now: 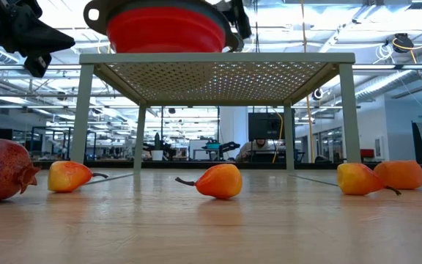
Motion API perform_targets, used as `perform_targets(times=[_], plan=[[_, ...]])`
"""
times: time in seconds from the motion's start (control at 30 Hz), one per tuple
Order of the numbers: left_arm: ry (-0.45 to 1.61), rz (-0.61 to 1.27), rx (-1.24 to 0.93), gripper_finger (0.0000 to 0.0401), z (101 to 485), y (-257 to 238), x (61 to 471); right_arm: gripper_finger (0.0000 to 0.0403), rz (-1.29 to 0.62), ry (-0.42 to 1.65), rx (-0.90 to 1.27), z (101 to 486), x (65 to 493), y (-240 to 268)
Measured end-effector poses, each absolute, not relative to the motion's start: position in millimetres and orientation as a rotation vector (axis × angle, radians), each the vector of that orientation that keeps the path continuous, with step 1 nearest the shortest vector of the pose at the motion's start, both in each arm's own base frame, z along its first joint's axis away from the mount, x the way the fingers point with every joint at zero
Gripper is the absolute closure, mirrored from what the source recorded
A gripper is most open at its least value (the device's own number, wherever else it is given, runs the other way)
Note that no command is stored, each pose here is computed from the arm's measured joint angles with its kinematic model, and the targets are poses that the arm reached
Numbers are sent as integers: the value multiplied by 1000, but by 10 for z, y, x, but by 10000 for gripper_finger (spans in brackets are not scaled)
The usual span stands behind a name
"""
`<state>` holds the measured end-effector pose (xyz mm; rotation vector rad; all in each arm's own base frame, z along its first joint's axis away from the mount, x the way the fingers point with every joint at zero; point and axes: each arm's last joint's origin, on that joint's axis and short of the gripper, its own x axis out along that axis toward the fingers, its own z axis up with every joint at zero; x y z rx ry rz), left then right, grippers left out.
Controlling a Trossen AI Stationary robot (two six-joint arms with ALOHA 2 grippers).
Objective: Pick & Place Fruit
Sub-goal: Put the mango fruit into the strainer
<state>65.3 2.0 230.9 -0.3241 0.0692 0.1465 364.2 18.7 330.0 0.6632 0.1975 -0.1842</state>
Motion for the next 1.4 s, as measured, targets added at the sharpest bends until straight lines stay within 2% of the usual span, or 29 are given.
perform_targets(times=[0.43,0.87,1.0,1.2,1.4], plan=[[70,146,-305,377,2309,20,653,180,-145,264,592,3251,3625,307],[70,148,-306,377,2309,21,653,179,-98,280,263,3252,3624,318],[59,147,-309,377,2320,21,654,179,-98,270,228,3260,3628,302],[-171,107,-416,377,2548,21,673,179,-100,273,220,3259,3628,290],[-379,73,-289,362,2803,10,794,179,-98,273,208,3259,3628,291]])
